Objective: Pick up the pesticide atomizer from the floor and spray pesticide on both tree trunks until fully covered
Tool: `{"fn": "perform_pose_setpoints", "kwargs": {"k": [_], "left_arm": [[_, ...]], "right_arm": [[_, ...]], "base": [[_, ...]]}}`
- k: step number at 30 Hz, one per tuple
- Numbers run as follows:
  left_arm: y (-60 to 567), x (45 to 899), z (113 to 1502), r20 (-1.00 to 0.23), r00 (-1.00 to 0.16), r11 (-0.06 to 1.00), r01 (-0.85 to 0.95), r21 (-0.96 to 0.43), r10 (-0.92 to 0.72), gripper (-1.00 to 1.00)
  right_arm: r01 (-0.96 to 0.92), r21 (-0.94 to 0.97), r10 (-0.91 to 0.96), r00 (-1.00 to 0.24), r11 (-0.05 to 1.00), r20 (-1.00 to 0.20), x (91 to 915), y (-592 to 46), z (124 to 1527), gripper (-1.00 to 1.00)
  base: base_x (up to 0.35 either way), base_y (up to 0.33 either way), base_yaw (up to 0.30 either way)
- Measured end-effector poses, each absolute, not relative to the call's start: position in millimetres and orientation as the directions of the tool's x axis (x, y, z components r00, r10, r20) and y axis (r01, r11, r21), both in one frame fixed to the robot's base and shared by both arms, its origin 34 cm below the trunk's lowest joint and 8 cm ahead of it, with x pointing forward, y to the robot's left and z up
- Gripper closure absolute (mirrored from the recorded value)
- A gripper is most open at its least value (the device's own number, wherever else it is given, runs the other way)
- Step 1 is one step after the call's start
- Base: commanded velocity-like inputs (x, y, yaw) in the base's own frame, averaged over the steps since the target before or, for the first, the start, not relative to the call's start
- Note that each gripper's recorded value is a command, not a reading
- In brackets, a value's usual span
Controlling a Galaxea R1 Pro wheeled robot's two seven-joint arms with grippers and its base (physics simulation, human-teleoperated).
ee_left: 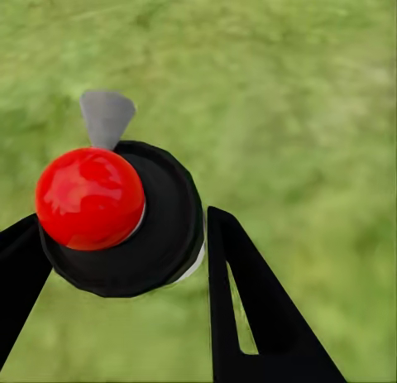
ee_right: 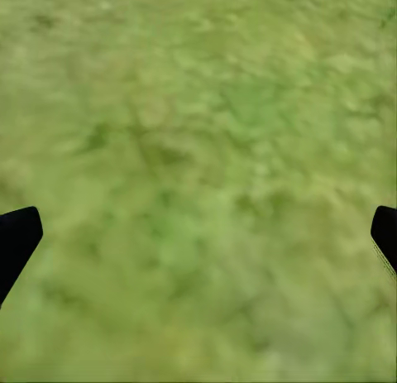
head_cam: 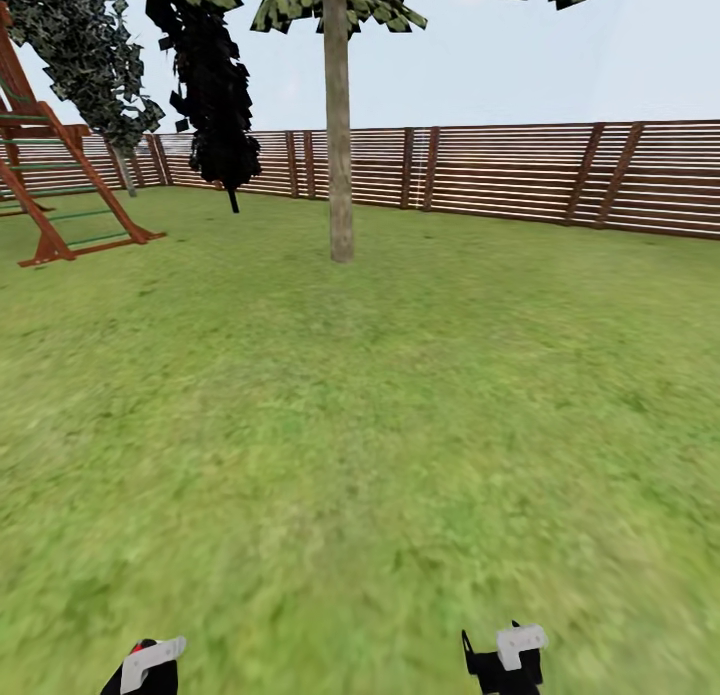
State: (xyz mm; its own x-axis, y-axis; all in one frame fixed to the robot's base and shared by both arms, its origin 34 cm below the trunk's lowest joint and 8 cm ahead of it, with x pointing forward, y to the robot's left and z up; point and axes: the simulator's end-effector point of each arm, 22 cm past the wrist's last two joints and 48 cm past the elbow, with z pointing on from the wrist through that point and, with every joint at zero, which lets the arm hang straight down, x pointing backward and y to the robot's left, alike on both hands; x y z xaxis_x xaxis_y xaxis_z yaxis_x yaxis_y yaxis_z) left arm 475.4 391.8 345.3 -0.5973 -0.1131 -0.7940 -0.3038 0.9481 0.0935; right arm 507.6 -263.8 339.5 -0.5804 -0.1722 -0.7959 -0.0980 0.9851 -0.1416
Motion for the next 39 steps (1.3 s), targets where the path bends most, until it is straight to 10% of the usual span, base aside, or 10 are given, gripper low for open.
{"fn": "perform_pose_setpoints", "kwargs": {"k": [39], "left_arm": [[392.1, 475.7, 345.6, -0.795, -0.596, 0.948, -0.306, 0.092, -0.115, 1.00]], "right_arm": [[-0.098, -0.142, -0.173, -0.580, 0.985, -0.796, 507.7, -263.7, 339.6, -1.00]], "base": [[0.340, 0.000, 0.000]]}}
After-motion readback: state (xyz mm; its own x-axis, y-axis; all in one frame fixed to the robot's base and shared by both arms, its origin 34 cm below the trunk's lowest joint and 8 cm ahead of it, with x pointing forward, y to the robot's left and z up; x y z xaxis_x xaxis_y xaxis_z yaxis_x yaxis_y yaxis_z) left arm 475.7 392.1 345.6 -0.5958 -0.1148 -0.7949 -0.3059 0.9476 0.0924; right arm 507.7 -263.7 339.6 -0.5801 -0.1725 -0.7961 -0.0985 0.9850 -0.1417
